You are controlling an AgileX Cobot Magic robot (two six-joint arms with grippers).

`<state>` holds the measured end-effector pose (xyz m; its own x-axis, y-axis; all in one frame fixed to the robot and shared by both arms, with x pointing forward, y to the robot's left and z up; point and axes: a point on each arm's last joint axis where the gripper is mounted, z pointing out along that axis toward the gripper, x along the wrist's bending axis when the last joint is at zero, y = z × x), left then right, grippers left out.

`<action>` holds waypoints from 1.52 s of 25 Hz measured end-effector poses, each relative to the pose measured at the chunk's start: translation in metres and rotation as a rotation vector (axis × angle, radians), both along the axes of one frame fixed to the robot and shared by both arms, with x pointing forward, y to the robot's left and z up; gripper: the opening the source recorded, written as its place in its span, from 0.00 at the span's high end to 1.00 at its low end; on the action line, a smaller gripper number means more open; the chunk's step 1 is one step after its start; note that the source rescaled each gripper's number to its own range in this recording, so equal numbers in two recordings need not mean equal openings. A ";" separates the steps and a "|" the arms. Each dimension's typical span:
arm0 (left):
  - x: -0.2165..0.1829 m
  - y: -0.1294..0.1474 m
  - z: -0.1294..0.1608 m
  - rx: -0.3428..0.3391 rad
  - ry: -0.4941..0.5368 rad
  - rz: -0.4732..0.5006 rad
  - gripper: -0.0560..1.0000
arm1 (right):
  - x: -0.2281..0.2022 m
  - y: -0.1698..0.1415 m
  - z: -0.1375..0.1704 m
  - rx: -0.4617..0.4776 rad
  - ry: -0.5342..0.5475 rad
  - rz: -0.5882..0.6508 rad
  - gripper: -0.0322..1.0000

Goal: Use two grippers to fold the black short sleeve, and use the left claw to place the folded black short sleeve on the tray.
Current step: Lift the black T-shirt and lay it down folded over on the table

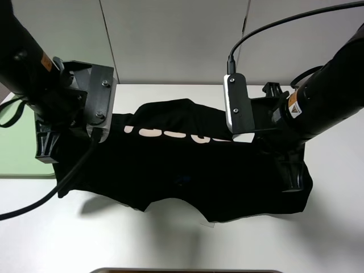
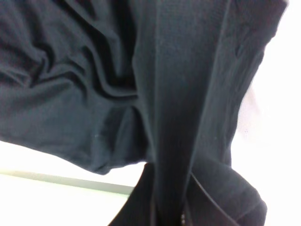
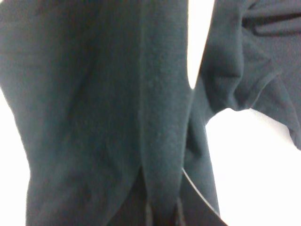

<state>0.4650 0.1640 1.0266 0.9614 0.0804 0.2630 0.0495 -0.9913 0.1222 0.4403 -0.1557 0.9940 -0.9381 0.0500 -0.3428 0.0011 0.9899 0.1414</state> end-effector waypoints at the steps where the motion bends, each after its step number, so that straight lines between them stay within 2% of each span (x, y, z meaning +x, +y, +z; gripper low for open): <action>1: 0.000 0.000 0.000 0.000 0.000 0.000 0.95 | -0.002 -0.002 0.003 0.000 0.002 -0.004 0.96; 11: -0.024 0.013 0.047 -0.110 -0.132 0.007 0.95 | -0.022 -0.016 0.041 0.060 -0.038 -0.041 0.96; 17: -0.023 0.014 0.084 -0.137 -0.185 0.010 0.95 | -0.016 -0.013 0.085 0.106 -0.054 -0.127 0.96; 23: -0.021 0.013 0.124 -0.177 -0.268 0.011 0.95 | -0.013 -0.013 0.129 0.124 -0.095 -0.151 0.96; 32: -0.023 0.015 0.177 -0.251 -0.394 0.014 0.95 | -0.012 -0.020 0.192 0.166 -0.232 -0.172 0.96; 38: -0.026 0.019 0.203 -0.282 -0.472 0.016 0.95 | -0.014 -0.024 0.227 0.237 -0.329 -0.193 0.96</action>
<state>0.4389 0.1829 1.2293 0.7421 0.2238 0.6318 -0.0604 -0.9165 0.3955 0.4260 -0.1793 1.2212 -0.7468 0.3263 -0.5795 0.0991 0.9162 0.3882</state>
